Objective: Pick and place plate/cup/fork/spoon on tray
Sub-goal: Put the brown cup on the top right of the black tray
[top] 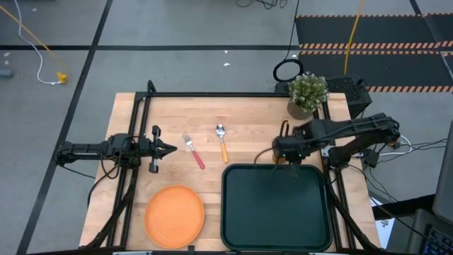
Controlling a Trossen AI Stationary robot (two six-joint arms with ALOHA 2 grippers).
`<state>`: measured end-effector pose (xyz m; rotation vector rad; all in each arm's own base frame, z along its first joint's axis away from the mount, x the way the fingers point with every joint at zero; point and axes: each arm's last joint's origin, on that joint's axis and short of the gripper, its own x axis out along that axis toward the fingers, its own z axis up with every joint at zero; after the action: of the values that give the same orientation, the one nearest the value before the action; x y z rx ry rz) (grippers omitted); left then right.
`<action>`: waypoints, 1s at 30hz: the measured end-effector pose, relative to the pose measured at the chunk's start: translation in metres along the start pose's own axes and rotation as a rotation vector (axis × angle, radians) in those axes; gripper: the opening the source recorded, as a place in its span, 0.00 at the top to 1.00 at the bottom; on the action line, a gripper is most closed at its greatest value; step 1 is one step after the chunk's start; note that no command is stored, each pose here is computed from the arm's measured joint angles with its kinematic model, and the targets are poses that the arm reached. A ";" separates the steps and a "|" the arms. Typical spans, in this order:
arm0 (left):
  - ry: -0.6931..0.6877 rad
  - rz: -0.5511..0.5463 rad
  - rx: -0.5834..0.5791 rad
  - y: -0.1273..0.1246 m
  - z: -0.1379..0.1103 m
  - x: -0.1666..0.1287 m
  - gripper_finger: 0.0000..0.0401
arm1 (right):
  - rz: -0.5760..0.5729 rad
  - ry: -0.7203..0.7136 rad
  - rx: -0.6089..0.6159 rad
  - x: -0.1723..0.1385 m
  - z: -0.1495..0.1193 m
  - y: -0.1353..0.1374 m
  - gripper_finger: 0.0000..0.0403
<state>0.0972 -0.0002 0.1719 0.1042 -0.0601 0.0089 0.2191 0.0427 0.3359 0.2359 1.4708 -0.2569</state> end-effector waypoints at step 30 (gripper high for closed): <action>-0.113 0.009 -0.041 0.001 0.011 -0.001 0.94 | -0.047 0.191 0.267 0.015 -0.082 0.072 1.00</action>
<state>0.0960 -0.0002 0.1828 0.0635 -0.1737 0.0108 0.1650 0.1364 0.3134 0.4518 1.6312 -0.4803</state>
